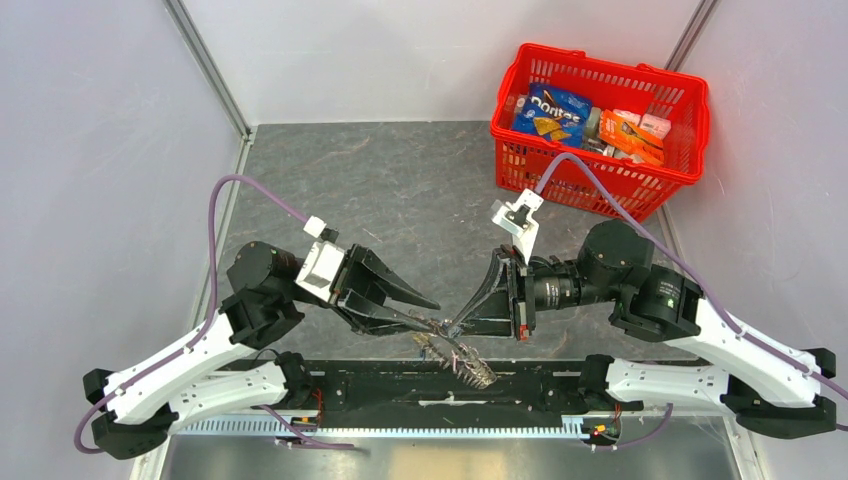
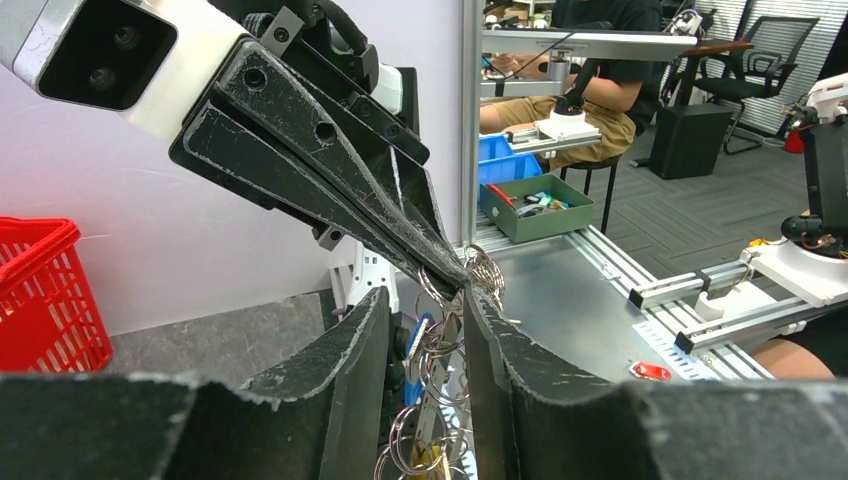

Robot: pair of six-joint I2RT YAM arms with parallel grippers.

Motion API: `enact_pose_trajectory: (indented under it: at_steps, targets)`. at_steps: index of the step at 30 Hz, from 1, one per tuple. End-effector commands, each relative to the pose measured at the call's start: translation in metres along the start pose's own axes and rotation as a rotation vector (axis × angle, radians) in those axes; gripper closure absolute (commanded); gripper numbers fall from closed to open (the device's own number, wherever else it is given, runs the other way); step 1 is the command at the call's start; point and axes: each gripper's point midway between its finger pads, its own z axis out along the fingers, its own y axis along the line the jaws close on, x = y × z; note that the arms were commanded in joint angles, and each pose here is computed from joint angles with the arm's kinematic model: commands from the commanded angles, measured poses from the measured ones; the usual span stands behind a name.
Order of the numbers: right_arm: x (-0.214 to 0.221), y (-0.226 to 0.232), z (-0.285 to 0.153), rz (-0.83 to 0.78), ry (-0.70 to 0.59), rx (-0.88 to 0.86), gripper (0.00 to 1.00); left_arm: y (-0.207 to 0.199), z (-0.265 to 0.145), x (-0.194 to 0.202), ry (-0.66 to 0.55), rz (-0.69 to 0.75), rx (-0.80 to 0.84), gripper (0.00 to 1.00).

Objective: Put the keys on the keyring

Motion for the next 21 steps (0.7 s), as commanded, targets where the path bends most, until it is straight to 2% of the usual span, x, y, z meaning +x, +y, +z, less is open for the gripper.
enact_pose_trajectory:
  at_steps: [1,21]
  targets:
    - [-0.014,0.018,-0.007,-0.060,-0.057,-0.052,1.00,-0.007,0.001,-0.014,-0.021,0.028,0.031,0.61]
    - [-0.025,0.016,-0.008,-0.095,-0.109,-0.021,1.00,-0.006,0.002,-0.006,-0.005,0.009,0.040,0.78]
